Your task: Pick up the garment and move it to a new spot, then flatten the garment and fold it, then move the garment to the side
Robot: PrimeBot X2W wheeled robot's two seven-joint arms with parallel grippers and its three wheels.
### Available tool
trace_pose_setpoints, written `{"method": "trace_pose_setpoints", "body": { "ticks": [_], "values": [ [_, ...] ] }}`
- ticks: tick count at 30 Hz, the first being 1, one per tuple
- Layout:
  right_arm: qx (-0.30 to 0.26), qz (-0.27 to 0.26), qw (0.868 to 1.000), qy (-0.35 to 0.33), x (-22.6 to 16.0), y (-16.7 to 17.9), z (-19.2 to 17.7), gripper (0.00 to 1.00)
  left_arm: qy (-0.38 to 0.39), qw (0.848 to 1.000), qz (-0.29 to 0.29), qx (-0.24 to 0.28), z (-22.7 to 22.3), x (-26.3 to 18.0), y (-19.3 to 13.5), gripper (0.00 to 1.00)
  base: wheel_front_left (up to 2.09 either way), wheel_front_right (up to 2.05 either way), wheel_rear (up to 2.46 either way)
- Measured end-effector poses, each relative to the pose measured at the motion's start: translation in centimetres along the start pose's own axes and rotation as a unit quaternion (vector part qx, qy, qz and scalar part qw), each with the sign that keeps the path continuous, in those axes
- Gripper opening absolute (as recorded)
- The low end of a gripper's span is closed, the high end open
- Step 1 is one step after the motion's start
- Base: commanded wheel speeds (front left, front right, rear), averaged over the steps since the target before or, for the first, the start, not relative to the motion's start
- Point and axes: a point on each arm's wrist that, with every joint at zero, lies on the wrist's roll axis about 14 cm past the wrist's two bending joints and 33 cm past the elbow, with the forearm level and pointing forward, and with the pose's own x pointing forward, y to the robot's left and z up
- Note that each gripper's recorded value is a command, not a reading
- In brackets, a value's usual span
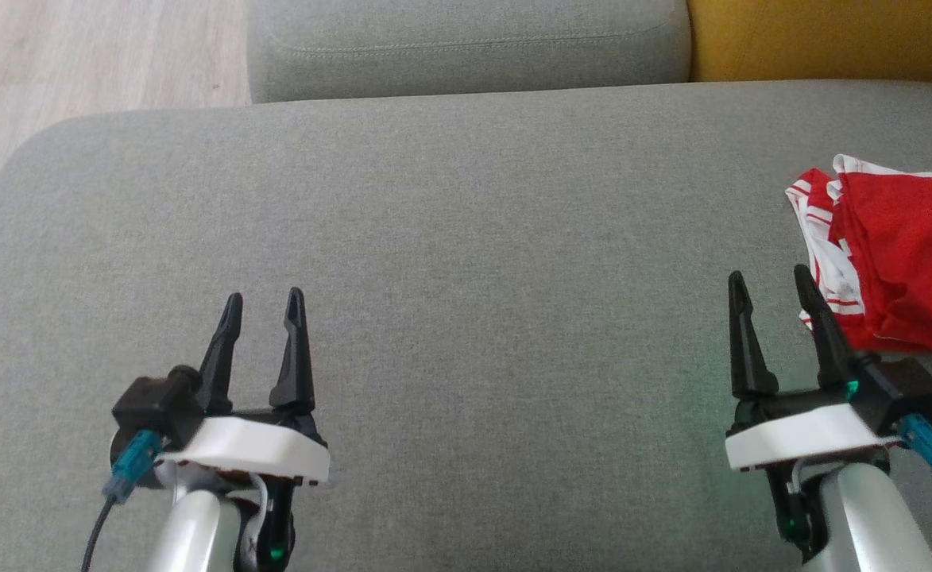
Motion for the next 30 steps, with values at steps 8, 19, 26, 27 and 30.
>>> {"method": "trace_pose_setpoints", "body": {
  "ticks": [8, 19, 26, 27, 30],
  "values": [
    [0.010, -0.001, 1.000, 0.008, -0.3, 0.1, -0.6, 1.00, 0.019, 0.999, -0.003, -0.029, -1.2, -0.3, 0.0, 1.00, 0.00, 0.00, 0.00],
    [0.014, -0.003, 1.000, 0.010, -0.3, 0.0, -0.8, 1.00, 0.019, 0.999, 0.008, -0.033, -1.3, -0.1, 0.8, 1.00, 0.00, 0.00, 0.00],
    [0.018, -0.004, 1.000, 0.010, -0.3, 0.0, -0.8, 1.00, 0.018, 0.999, 0.014, -0.040, -1.2, -0.1, 1.1, 1.00, 0.00, 0.00, 0.00],
    [0.018, -0.003, 1.000, 0.012, -0.3, 0.0, -0.9, 0.00, 0.018, 0.999, 0.014, -0.040, -1.2, -0.1, 1.1, 0.00, 0.00, 0.00, 0.00],
    [0.022, -0.007, 0.999, 0.045, -1.2, 0.0, -3.0, 0.00, 0.052, 0.998, 0.023, -0.039, -3.3, -1.1, 1.5, 0.00, 0.00, 0.00, 0.00]
  ]
}}
